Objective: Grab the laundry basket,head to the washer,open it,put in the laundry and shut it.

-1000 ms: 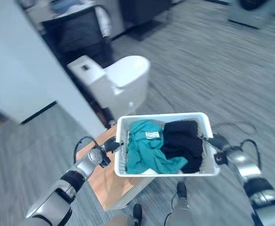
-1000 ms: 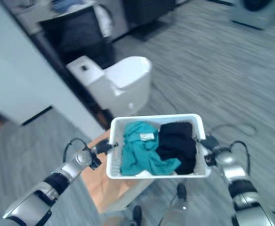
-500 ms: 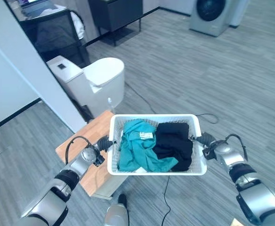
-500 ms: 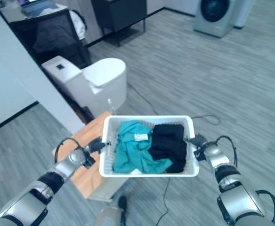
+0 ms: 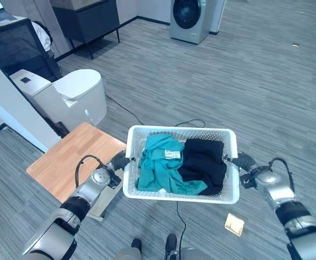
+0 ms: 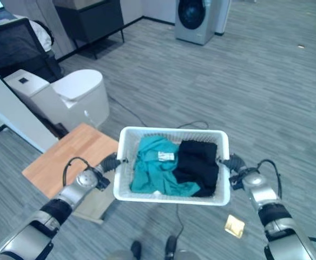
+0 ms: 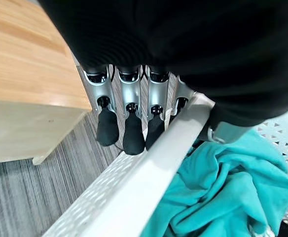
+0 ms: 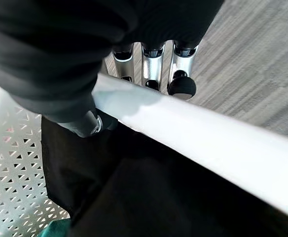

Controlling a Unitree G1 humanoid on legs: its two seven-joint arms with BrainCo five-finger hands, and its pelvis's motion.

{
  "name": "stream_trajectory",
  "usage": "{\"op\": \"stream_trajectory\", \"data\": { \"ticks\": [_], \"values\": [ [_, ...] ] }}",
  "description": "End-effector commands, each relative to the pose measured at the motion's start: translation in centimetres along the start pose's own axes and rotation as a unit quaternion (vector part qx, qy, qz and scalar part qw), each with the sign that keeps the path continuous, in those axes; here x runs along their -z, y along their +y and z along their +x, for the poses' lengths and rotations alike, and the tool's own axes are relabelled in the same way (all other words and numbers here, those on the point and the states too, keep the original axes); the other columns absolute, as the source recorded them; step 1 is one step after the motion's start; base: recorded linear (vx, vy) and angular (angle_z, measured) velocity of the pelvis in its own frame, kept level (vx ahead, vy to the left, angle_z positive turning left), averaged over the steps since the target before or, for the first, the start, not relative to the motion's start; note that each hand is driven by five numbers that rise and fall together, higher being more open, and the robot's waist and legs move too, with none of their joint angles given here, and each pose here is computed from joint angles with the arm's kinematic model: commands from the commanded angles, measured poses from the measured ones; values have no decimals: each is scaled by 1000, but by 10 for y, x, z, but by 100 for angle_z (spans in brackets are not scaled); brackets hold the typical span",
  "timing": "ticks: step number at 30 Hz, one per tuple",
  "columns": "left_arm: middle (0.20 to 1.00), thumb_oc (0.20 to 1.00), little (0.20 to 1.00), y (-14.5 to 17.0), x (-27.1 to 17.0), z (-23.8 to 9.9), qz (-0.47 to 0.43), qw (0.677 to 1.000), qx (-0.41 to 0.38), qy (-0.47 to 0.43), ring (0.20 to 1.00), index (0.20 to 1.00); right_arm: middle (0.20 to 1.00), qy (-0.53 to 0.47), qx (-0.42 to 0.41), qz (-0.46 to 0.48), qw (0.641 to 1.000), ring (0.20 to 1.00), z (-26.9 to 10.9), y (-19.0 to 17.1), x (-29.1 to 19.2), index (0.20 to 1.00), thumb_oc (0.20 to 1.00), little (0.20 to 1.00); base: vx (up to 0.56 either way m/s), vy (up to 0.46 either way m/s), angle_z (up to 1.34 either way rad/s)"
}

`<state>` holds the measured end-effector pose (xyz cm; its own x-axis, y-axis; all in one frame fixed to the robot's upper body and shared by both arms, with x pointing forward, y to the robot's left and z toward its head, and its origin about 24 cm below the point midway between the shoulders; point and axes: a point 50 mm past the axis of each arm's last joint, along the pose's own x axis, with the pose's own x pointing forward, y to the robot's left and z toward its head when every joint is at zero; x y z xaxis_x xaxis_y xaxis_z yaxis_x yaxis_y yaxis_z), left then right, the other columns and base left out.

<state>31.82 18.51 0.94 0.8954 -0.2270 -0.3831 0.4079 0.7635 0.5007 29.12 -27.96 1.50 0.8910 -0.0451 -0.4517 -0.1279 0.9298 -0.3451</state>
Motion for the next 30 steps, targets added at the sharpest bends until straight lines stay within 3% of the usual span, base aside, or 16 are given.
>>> {"op": "stream_trajectory", "data": {
  "ticks": [1, 21, 30],
  "values": [
    [200, 200, 200, 26, 1, -3, 16, 999, -44, -1, 200, 200, 200, -71, 16, 30, 997, 200, -5, -21, -24, 200, 200, 200, 10, 1, -23],
    [200, 200, 200, 30, -17, 7, 35, 998, -45, -15, 200, 200, 200, -82, 40, 23, 996, 200, -15, -37, -24, 200, 200, 200, -10, -80, 2],
    [200, 200, 200, 33, -31, 4, 18, 997, -50, -51, 200, 200, 200, -154, 25, 35, 987, 200, -30, -32, -47, 200, 200, 200, 157, -65, 1]
  ]
}}
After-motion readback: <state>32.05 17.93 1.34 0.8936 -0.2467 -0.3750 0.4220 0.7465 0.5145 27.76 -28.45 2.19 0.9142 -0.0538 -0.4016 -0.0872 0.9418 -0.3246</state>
